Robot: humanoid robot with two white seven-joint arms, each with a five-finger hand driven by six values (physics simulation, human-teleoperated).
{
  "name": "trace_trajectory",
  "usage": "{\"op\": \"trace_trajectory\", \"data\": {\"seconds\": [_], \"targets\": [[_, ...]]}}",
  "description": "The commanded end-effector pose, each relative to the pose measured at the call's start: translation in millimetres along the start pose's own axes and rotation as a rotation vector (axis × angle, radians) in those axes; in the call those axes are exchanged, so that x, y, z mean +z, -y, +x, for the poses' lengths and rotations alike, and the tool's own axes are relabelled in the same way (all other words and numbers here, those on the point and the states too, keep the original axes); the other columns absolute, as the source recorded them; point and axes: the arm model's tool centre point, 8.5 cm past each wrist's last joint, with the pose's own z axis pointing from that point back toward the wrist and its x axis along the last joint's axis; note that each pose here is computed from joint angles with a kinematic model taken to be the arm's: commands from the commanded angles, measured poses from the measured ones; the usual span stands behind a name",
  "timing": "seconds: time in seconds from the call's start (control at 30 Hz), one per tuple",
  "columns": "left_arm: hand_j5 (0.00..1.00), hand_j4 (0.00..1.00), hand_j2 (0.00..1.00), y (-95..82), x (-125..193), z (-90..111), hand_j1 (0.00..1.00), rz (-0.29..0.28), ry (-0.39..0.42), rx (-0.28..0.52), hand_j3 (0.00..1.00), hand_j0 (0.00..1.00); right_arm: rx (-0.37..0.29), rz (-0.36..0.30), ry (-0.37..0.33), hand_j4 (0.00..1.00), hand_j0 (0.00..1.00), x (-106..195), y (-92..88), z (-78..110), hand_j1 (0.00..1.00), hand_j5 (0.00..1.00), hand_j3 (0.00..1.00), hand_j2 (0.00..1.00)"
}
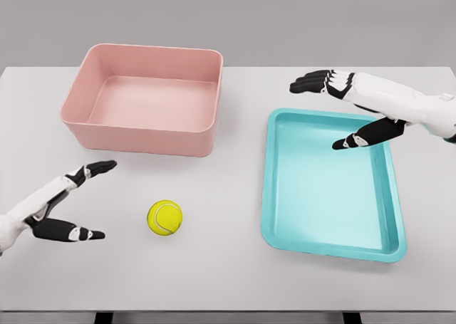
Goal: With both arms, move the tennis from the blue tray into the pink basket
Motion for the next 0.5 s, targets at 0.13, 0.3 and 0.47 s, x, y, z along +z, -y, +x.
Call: {"op": "trace_trajectory", "data": {"seconds": [0.13, 0.3, 0.47], "targets": [[1.0, 1.0, 1.0, 7.6, -11.0, 5.2, 1.0, -0.014, 0.038, -0.037, 1.0, 1.0, -0.005, -0.005, 0.001, 1.0, 1.0, 0.3, 1.4, 0.1, 1.0, 1.0, 1.0, 1.0], [1.0, 1.0, 1.0, 19.9, -22.3, 5.3, 1.0, -0.017, 0.071, -0.057, 1.0, 1.0, -0.003, -0.006, 0.001, 1.0, 1.0, 0.2, 1.9, 0.2, 1.0, 1.0, 1.0, 1.0], [1.0, 1.0, 1.0, 29.8, -26.2, 3.9, 1.0, -0.02, 0.081, -0.04, 1.0, 1.0, 0.001, -0.009, 0.001, 1.0, 1.0, 0.1, 4.1, 0.9, 1.0, 1.0, 1.0, 1.0]]}}
